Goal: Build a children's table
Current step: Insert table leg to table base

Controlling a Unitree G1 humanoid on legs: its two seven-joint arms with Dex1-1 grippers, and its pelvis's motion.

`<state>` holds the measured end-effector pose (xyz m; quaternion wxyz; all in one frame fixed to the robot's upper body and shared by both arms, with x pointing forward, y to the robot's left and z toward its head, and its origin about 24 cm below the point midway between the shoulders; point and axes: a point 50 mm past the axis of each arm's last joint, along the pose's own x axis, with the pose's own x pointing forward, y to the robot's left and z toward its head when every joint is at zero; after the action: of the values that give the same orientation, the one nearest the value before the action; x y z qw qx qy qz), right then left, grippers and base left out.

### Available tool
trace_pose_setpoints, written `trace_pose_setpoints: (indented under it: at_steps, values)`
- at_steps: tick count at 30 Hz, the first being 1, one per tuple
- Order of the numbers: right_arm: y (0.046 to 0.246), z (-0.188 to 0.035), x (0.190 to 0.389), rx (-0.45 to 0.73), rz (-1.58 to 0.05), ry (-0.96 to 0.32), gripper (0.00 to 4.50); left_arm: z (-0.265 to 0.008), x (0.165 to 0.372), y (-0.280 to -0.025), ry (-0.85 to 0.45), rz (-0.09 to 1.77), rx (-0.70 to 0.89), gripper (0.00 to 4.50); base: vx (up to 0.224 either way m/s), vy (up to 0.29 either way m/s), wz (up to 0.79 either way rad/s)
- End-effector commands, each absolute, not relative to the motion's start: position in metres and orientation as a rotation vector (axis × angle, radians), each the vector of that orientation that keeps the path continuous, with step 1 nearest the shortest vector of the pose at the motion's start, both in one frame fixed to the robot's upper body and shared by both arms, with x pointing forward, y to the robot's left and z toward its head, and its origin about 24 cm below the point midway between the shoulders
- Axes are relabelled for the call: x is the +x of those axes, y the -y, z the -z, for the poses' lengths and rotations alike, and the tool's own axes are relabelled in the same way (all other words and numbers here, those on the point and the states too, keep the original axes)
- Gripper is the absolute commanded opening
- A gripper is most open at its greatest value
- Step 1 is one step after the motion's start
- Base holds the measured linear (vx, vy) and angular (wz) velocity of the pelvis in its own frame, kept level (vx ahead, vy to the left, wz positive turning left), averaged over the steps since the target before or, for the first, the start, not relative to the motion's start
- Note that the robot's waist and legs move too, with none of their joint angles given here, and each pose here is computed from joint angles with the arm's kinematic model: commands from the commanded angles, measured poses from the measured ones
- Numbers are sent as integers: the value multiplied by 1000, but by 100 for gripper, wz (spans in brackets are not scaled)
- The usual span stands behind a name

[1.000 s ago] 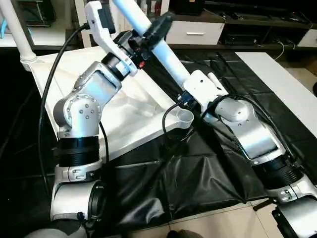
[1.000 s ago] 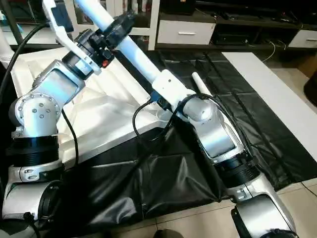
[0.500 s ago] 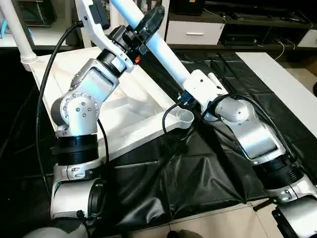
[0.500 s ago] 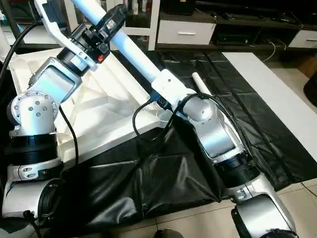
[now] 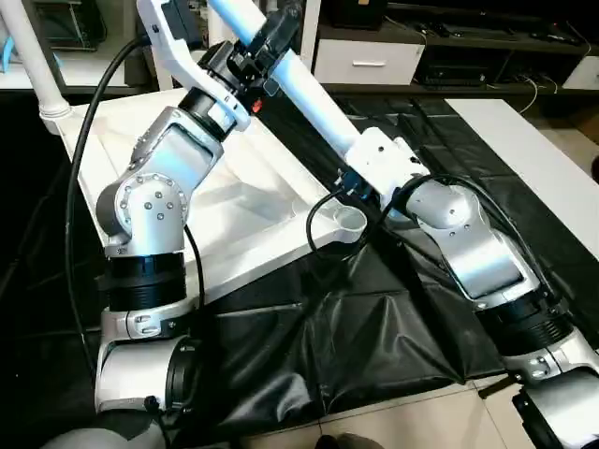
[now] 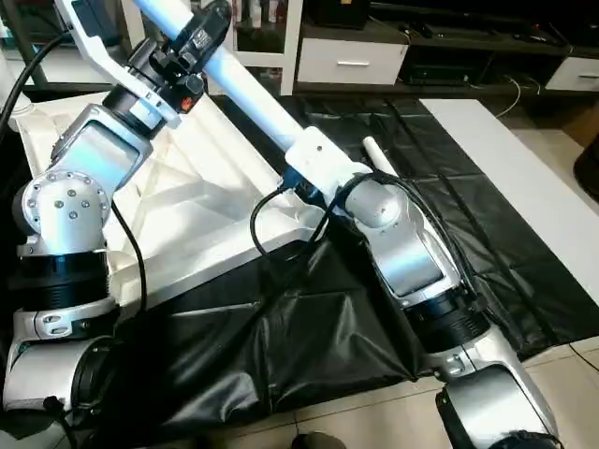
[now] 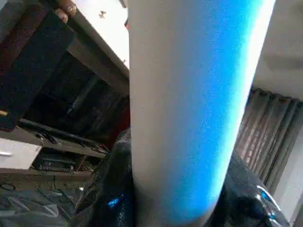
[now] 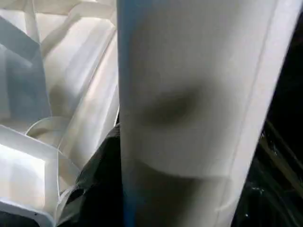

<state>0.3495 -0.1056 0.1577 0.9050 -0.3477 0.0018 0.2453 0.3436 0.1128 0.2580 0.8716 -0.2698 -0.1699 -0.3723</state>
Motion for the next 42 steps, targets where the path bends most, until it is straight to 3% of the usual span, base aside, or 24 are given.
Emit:
trace_pose_setpoints:
  at_steps: [1, 9, 15, 30, 31, 42]
  values:
    - [109, -169, 352, -723, -483, 47, 249, -275, 339, -106, 422, 800, -494, 154, 0, 0, 0]
    - [112, -164, 350, -770, -447, 72, 325, -287, 335, -107, 514, 807, -381, 154, 0, 0, 0]
    - [118, -160, 351, -822, -412, 80, 375, -287, 331, -103, 512, 862, -351, 153, 0, 0, 0]
    - [121, -144, 351, -790, -481, 52, 375, -290, 331, -107, 530, 883, -351, 153, 0, 0, 0]
    - [122, -144, 351, -789, -483, 47, 348, -290, 331, -107, 530, 884, -349, 153, 0, 0, 0]
    - [122, -142, 351, -786, -497, 46, 255, -290, 330, -106, 526, 906, -341, 153, 0, 0, 0]
